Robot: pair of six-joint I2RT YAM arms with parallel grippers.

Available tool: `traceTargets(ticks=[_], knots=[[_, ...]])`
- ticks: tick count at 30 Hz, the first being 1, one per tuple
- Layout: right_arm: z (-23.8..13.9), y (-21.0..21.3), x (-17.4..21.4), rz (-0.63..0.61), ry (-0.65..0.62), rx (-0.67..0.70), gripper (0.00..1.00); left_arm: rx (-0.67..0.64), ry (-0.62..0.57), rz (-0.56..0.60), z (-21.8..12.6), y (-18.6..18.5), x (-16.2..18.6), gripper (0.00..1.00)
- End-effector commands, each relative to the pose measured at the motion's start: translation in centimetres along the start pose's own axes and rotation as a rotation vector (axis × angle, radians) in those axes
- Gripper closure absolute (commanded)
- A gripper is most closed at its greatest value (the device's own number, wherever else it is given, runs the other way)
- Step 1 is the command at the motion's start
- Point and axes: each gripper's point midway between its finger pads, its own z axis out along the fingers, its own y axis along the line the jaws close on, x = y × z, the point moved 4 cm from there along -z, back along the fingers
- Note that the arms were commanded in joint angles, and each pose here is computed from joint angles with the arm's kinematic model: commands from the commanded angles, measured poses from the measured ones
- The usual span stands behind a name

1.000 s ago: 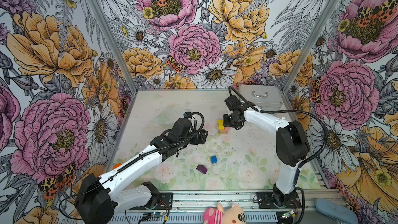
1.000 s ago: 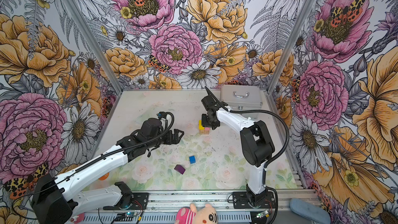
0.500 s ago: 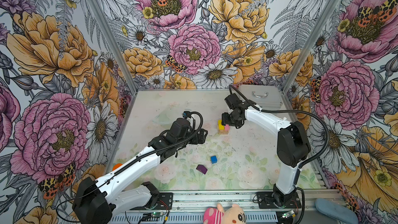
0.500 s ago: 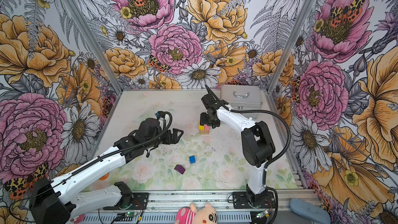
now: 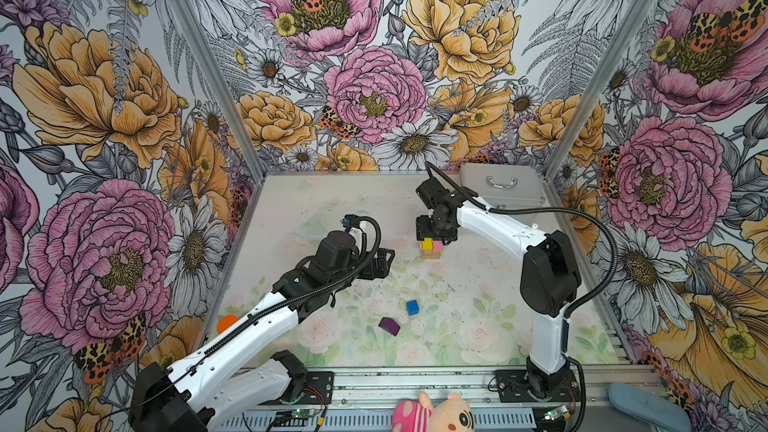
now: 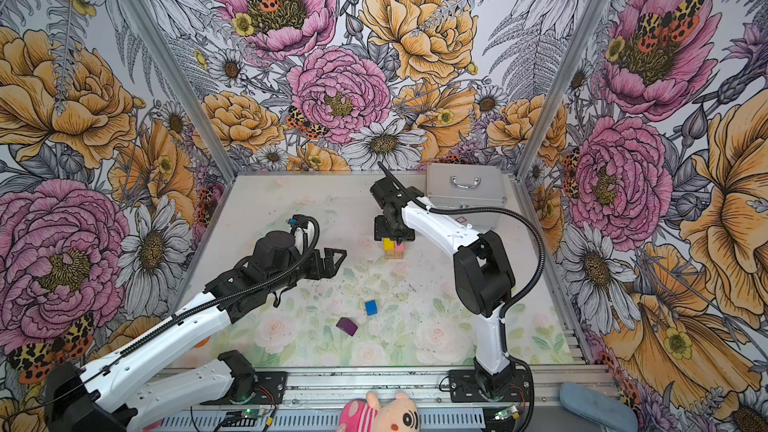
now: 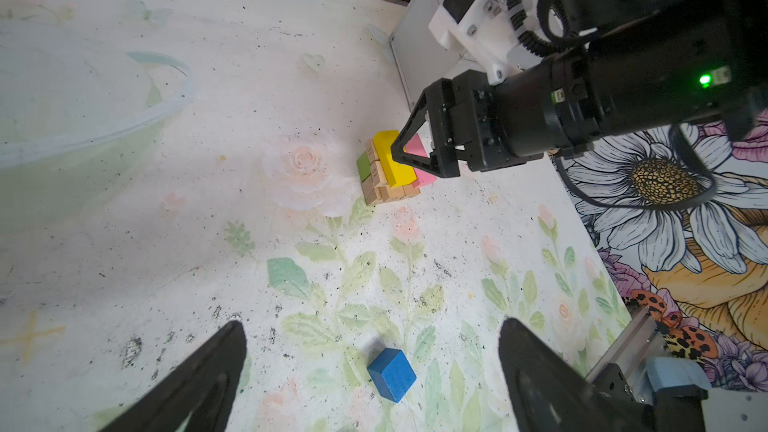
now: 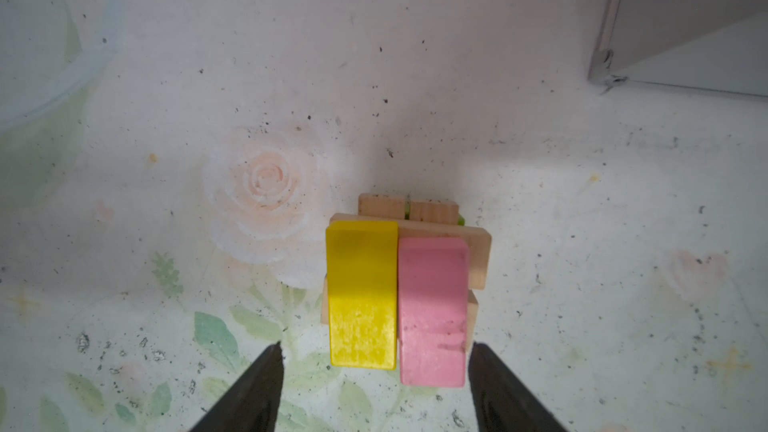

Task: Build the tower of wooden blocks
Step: 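Lower the pink block onto the stack next to the yellow block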

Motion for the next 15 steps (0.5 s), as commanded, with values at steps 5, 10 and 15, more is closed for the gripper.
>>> traceTargets(ticks=[5,10,15], knots=[[0.4,-0.3,-0.5,0.038,0.002,0.050,0.27,0.028,-0.012,0.016,-0.5,0.3,0.0,0.04],[1.1,-0.1,-0.5,0.037,0.019,0.055,0.27,0.030,-0.012,0.013,-0.6,0.6,0.0,0.04],[1.5,-0.1,-0.5,0.039,0.029,0.062,0.28,0.032,-0.013,0.013,-0.7,0.8,-0.1,0.04]])
